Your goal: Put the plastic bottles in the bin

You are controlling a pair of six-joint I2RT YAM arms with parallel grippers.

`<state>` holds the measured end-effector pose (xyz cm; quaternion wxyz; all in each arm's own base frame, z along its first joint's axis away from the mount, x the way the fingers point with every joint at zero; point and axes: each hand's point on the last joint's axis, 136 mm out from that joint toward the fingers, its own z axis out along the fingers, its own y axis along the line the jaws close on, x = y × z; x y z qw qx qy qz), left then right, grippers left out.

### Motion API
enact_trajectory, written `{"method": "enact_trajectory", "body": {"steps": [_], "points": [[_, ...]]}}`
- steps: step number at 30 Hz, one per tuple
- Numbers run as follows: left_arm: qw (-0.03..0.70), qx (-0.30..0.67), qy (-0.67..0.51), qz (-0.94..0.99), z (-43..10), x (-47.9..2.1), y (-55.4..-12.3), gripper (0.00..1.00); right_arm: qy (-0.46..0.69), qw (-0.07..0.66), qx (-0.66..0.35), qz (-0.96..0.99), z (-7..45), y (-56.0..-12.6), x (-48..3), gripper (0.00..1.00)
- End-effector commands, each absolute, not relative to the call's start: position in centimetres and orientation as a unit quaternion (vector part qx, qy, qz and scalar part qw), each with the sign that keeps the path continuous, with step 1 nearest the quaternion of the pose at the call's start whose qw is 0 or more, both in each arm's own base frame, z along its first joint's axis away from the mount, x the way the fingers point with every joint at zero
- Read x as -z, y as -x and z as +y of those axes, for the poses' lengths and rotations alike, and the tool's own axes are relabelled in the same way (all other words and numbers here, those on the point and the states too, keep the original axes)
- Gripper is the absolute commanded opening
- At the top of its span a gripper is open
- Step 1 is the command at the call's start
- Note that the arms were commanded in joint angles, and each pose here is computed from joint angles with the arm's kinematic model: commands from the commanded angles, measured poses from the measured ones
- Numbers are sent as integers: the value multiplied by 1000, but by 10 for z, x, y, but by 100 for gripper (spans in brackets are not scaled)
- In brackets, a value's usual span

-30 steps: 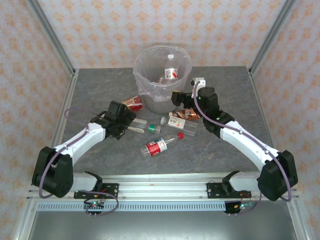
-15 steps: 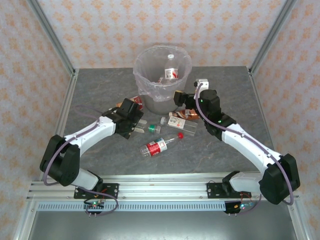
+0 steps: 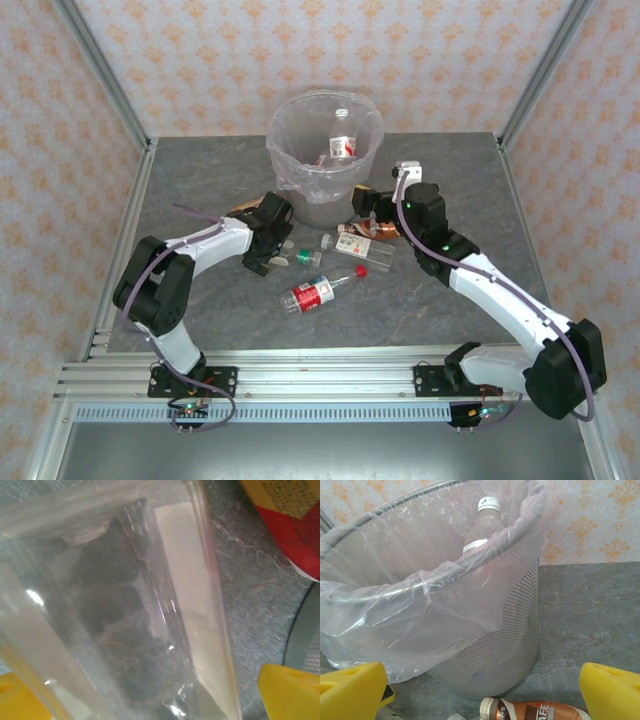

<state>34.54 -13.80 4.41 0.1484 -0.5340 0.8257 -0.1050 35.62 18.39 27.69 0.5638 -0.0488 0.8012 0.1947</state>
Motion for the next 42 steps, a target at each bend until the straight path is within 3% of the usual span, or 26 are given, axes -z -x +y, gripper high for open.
{"method": "enact_trajectory", "body": {"steps": [1,9,21,37,42], "points": [[173,76,538,822,-128,-45,-352,97,45,564,-180,804,176,-352,-273,99],[179,60,542,819,-122,-31,-351,77,34,575,-168,800,169,-353,-278,99],[218,58,520,824,-106,-46,-357,59,40,582,-185,791,174,-352,-281,99],[254,53,460,849,-89,-69,-363,53,35,602,-222,767,185,-357,-299,99],[281,64,442,850,-82,-84,-366,51,92,599,-290,741,211,-344,-308,99]]}}
